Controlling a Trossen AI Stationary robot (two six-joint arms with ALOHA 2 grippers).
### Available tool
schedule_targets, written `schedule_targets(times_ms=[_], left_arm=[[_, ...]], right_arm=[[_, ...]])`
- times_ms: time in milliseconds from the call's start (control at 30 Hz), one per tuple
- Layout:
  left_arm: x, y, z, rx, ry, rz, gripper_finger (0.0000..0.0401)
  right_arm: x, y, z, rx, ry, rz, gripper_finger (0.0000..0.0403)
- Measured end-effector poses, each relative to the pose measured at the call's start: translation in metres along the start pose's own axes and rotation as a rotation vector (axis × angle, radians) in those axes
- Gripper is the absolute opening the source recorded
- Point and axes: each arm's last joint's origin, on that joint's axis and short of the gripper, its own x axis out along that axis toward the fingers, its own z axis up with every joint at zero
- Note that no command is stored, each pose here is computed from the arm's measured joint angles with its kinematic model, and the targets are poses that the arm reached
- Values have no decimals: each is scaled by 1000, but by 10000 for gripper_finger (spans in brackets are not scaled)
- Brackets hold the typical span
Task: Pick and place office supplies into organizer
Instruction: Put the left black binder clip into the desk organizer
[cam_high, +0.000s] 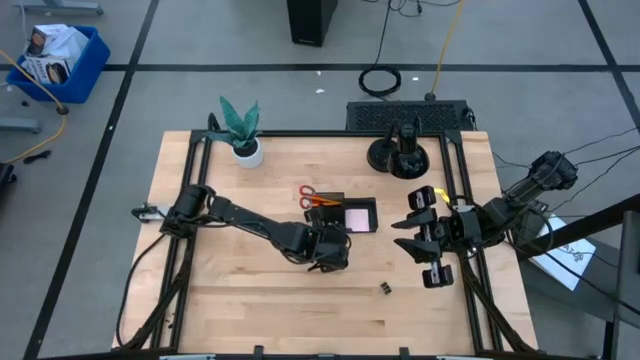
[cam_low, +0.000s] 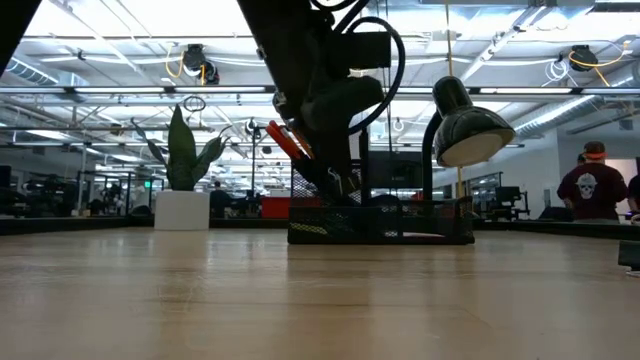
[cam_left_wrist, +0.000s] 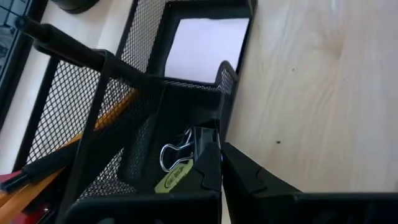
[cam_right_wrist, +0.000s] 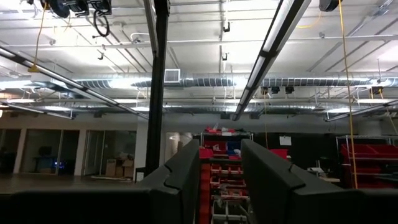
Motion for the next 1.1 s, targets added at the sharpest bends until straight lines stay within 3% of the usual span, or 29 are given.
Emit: schedule_targets(times_ms=[867,1100], left_arm=[[4,25,9,26,39,30,0],[9,31,10,59,66,-5,0]], right_arm=[[0,0,-1,-3,13,4,109],[0,0,-1,5,13,4,109]])
